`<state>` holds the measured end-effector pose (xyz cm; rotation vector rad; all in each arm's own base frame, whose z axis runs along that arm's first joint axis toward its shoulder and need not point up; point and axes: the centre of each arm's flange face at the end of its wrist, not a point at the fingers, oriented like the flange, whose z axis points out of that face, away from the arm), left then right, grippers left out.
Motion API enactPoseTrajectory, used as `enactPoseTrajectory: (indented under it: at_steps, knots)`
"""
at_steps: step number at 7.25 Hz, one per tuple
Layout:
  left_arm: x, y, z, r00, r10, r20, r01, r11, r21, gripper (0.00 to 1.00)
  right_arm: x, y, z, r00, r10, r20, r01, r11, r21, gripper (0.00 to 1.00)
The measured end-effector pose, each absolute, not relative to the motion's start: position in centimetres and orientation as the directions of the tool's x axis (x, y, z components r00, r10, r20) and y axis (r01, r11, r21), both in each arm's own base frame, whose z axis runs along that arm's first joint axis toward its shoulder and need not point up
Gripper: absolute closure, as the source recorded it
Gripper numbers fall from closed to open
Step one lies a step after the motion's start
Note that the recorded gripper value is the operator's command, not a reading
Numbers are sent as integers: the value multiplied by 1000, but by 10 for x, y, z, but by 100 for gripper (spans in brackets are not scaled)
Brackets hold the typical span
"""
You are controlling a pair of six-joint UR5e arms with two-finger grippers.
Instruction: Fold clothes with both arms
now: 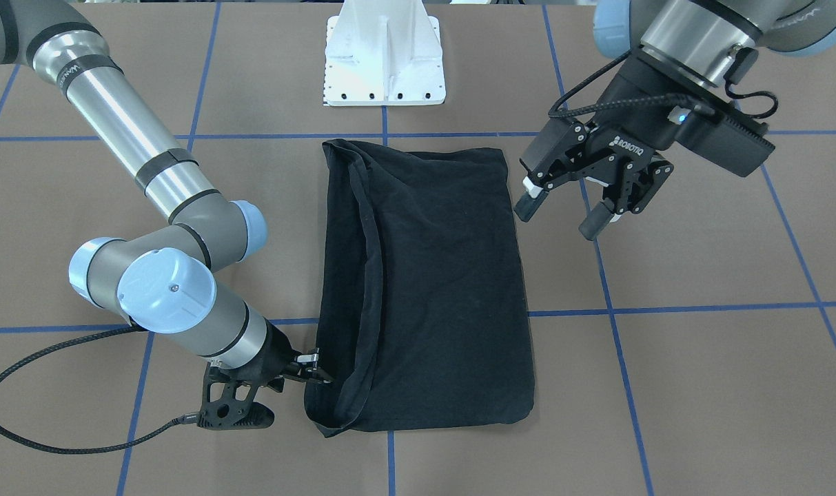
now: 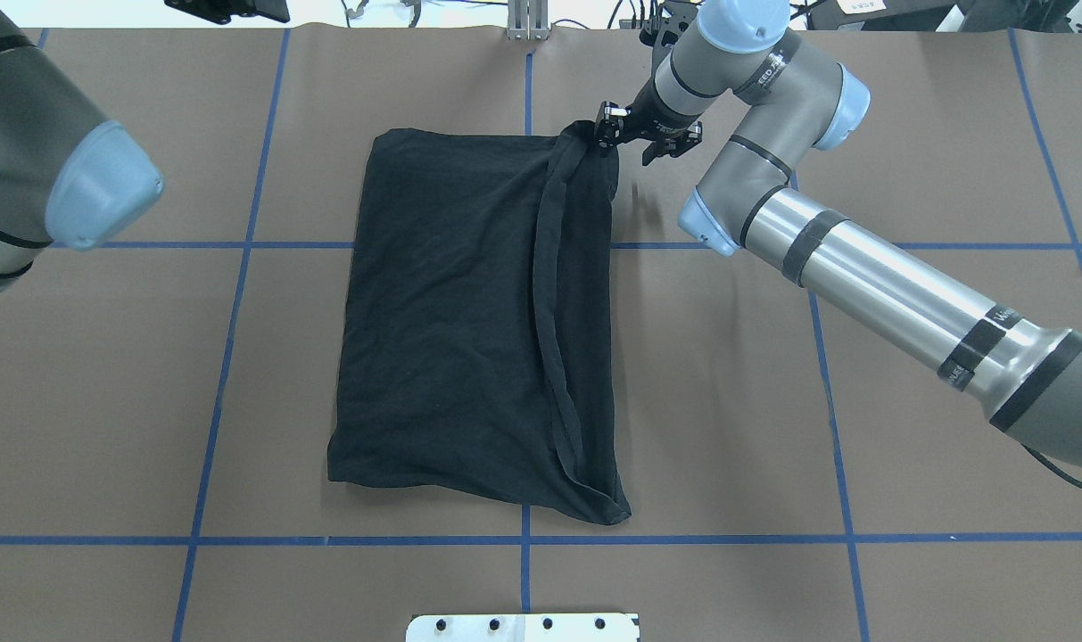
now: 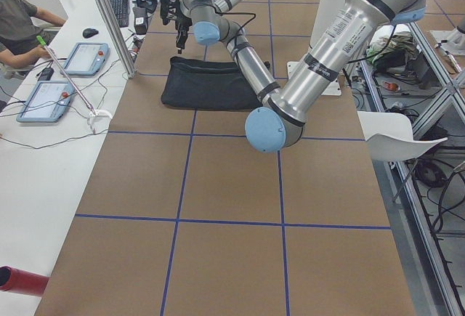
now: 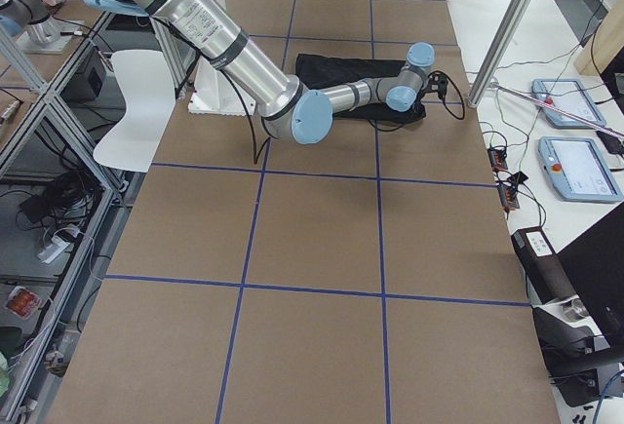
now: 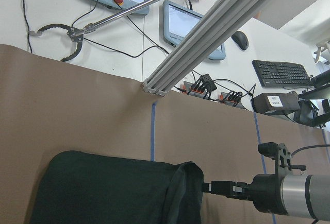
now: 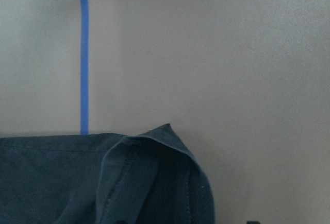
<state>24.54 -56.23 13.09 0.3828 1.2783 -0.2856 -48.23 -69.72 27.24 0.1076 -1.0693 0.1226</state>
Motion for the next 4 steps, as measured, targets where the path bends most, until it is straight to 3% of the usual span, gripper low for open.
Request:
enactPoseTrajectory:
  at_steps: [2,4]
  knots:
    - [229,-533,173,290,-40,-956,394,915,82,0,-488,-660,216,525,90,847,-121,992,-30,2]
    - [210,-501,215,321,-90,-943,389,920,44,0,-518,-587,175,646,107,756,-111,993,-45,2]
